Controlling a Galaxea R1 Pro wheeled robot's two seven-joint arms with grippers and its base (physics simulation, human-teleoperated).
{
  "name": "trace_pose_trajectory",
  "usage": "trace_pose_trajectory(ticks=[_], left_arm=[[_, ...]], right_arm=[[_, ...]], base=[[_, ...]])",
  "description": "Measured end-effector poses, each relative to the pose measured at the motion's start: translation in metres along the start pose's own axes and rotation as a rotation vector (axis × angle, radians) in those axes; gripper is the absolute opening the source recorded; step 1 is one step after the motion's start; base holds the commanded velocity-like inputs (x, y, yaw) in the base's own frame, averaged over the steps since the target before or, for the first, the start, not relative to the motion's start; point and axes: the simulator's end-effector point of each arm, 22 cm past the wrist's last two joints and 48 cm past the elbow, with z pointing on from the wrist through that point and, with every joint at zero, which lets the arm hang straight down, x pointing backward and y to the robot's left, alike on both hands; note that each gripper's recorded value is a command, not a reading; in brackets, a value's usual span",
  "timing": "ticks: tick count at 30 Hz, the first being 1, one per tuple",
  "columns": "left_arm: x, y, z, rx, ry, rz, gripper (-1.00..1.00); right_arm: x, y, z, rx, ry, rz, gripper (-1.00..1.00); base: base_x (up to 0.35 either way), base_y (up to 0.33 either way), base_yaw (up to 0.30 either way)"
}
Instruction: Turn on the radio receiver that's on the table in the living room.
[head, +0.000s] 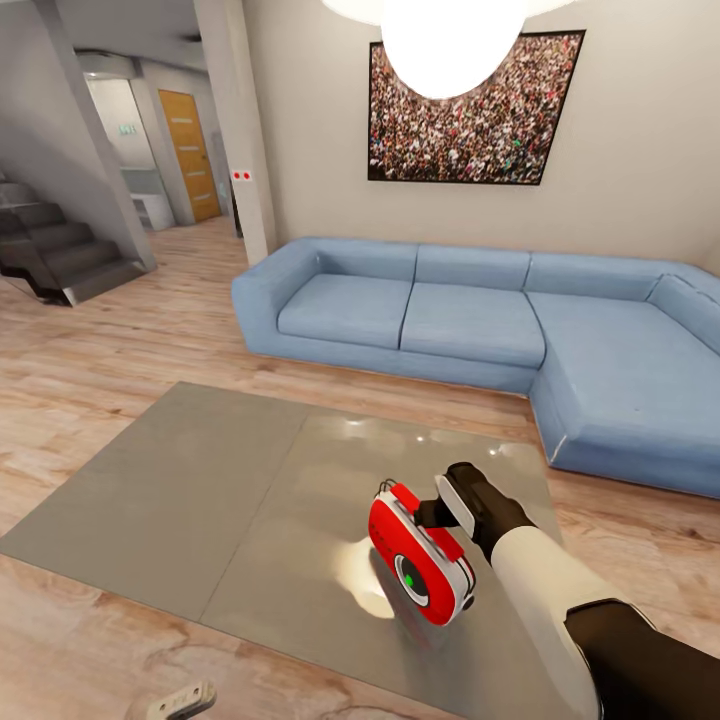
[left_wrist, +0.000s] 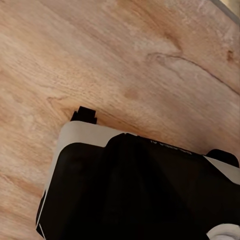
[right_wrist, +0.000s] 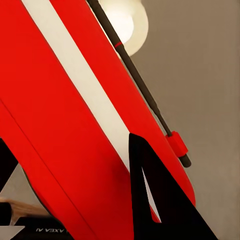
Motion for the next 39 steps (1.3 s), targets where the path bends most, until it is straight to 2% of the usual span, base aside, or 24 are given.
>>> trace_pose_trajectory(ticks=[15, 21, 29, 34, 39], left_arm=[[0.003, 0.002, 0.024, 0.0, -0.001, 0.0, -1.0], [0.003, 0.002, 0.024, 0.001, -0.001, 0.0, -1.0], [0.004, 0.003, 0.037, 0.001, -0.002, 0.0, -1.0], [0.006, 0.004, 0.045, 0.001, -0.002, 0.0, -1.0], [0.007, 0.004, 0.052, 0.001, -0.002, 0.0, -1.0]], right_arm=[[0.006, 0.001, 0.023, -0.002, 0.001, 0.002, -1.0], [0.006, 0.001, 0.023, -0.002, 0.001, 0.002, -1.0], [0.0, 0.003, 0.025, -0.008, -0.007, -0.005, -1.0], [-0.008, 0.007, 0.031, -0.024, -0.046, 0.012, -1.0], [-0.009, 0.007, 0.032, -0.023, -0.043, 0.004, -1.0]], base=[[0.0, 0.0, 0.0], [0.0, 0.0, 0.0], [0.0, 0.0, 0.0], [0.0, 0.0, 0.0], [0.0, 0.0, 0.0]])
